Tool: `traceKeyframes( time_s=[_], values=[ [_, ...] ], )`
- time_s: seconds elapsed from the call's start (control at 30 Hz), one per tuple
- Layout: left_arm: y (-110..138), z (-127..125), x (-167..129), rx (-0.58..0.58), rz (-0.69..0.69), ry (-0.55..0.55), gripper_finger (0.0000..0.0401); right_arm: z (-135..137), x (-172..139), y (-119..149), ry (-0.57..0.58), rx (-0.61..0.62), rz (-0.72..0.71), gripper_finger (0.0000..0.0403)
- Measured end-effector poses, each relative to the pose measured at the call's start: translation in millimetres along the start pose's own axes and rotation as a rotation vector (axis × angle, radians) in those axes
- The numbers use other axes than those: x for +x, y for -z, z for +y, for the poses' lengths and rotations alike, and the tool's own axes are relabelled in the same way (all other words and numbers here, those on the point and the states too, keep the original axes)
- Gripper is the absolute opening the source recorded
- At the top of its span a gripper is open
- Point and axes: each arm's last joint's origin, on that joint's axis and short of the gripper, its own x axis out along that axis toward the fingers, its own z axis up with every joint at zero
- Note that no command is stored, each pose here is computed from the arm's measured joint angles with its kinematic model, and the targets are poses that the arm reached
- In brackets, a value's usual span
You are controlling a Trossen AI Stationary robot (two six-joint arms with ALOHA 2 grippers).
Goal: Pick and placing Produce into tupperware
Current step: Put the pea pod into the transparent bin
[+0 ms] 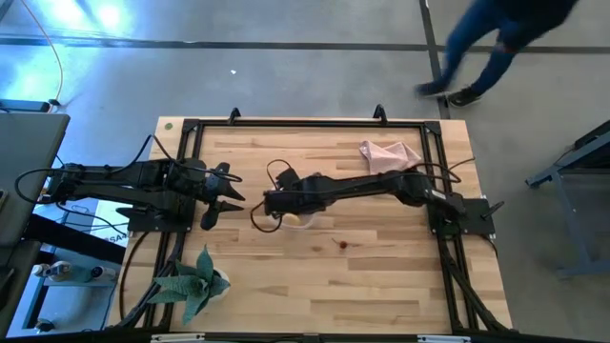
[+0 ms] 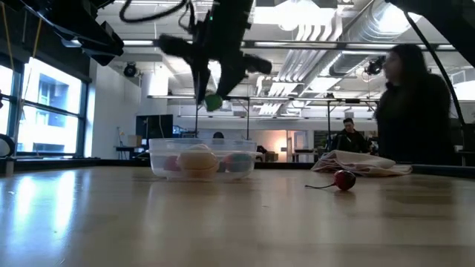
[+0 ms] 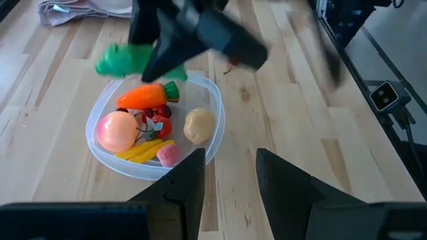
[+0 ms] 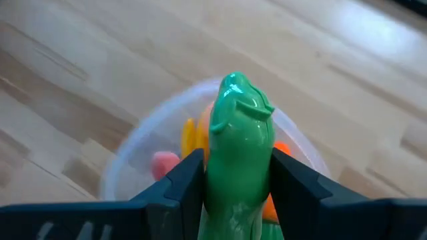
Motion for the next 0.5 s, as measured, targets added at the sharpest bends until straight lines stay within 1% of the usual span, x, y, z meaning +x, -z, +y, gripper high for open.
traceKeyframes(
  time_s=[0.23,0.5],
  values=[
    [0.0,0.0,0.0,0.000,0.000,0.000,0.0122,-8.2,35.3,13.3,0.008,0.001,0.098,0.0131],
    [0.1,0.0,0.1,0.000,0.001,0.000,0.0122,-11.0,57.8,24.7,-0.020,0.013,0.136,0.0131]
  ],
)
